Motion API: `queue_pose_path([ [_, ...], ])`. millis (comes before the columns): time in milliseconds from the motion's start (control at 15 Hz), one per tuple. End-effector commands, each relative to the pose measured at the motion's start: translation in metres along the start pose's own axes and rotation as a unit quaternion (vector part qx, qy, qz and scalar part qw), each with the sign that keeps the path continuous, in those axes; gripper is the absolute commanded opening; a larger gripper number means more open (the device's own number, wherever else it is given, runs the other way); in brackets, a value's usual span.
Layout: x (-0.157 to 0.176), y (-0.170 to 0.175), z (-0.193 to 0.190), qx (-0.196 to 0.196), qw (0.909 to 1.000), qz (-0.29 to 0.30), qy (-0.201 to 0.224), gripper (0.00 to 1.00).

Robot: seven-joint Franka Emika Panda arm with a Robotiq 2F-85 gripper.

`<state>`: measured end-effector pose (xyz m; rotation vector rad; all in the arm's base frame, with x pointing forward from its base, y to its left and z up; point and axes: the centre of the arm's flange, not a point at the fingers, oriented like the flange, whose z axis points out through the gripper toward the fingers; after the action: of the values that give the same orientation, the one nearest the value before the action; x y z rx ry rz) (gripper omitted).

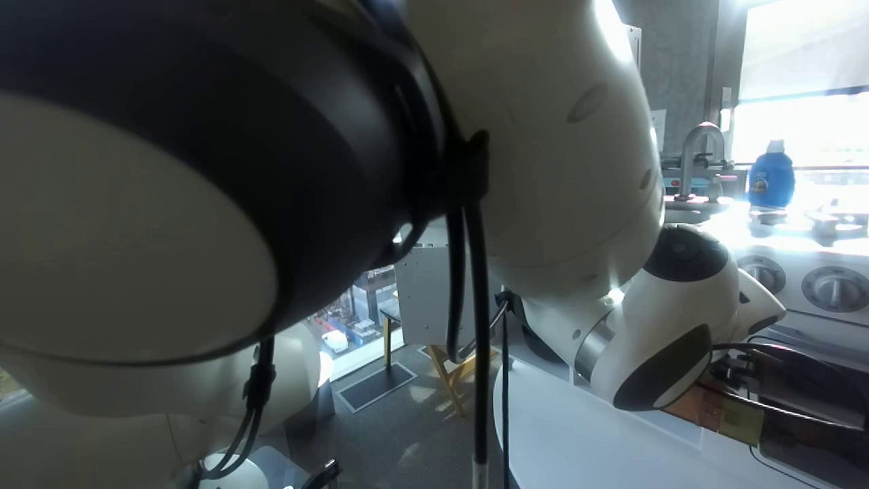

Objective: Open the top, bottom and middle cabinet doors

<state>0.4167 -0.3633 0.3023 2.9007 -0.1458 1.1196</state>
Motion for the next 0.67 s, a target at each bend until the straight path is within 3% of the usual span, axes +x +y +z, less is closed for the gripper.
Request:
queue_pose_path([
  [0,-0.001,0.000,0.001,0.001,1.0000,0.001,-0.001,1.00],
  [400,0.008,-0.006,-0.007,0.010,0.9985,-0.029,0.045,1.00],
  [600,0.009,-0.008,-0.004,0.021,0.9971,-0.057,0.046,1.00],
])
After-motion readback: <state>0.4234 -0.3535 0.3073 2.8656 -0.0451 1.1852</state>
